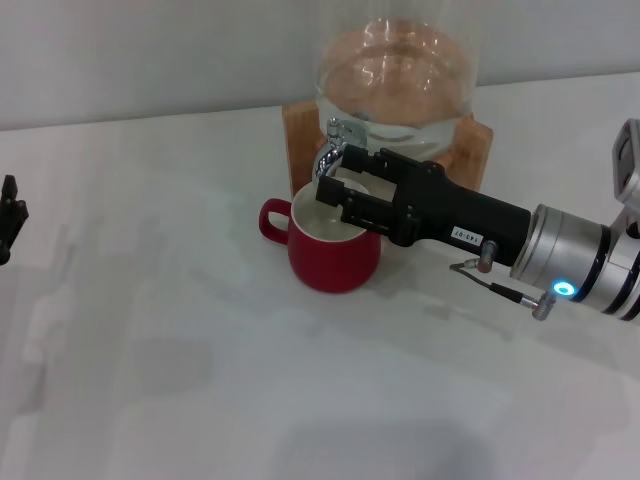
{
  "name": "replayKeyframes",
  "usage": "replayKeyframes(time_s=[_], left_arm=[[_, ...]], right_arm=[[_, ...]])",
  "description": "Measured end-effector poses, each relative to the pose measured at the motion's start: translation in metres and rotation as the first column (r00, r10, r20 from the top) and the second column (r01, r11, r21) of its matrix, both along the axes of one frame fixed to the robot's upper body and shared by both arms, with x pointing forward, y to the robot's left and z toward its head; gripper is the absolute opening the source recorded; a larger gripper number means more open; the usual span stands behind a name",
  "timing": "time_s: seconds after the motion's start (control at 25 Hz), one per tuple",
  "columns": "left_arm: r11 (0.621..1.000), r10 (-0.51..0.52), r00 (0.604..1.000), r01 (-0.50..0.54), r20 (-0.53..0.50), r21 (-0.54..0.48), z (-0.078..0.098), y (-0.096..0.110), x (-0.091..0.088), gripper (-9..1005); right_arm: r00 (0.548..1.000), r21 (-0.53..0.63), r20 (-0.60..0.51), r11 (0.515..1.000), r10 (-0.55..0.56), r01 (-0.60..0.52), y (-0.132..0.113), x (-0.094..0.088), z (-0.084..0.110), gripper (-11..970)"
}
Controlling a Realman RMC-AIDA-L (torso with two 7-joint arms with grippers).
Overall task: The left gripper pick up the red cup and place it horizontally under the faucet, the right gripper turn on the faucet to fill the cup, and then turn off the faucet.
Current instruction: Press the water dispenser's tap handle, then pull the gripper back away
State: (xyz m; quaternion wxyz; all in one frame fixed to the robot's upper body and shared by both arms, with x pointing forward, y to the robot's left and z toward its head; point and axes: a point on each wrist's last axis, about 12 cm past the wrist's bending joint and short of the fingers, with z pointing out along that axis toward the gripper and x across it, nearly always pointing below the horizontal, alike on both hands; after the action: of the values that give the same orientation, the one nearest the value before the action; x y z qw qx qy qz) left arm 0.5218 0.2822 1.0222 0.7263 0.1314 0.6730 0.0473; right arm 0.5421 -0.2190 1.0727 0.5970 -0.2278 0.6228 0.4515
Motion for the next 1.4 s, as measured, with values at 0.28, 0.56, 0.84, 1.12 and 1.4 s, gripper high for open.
replayKeyframes(time_s=[0.28,0.56,0.84,1.12,1.4], left_arm=[[1.0,0.0,1.0,0.0,0.0,0.0,0.0001,-0.0002,0.0003,880],[1.0,-0.002,1.0,0.002,0.0,0.0,0.0004,-0.0006,0.0009,880],[1.0,-0.002,1.0,0.002,0.001,0.0,0.0006,-0.0008,0.0012,880],[1.0,-0.003,1.0,0.003,0.001,0.001,0.0006,-0.0008,0.0014,880],[1.0,-0.004,1.0,0.004,0.003,0.001,0.0011,-0.0013,0.0022,880]], right_arm=[[1.0,-0.002,-0.001,1.0,-0.016,0.016,-0.0016,0.0018,-0.0001,721],[1.0,-0.003,-0.002,1.0,-0.018,0.018,-0.0017,0.002,-0.0002,721],[1.0,-0.005,-0.003,1.0,-0.02,0.02,-0.002,0.0023,-0.0003,721],[1.0,-0.006,-0.003,1.0,-0.023,0.023,-0.0028,0.0027,-0.0002,721],[0.999,-0.002,-0.004,0.999,-0.037,0.037,-0.0061,0.0025,-0.0004,721]])
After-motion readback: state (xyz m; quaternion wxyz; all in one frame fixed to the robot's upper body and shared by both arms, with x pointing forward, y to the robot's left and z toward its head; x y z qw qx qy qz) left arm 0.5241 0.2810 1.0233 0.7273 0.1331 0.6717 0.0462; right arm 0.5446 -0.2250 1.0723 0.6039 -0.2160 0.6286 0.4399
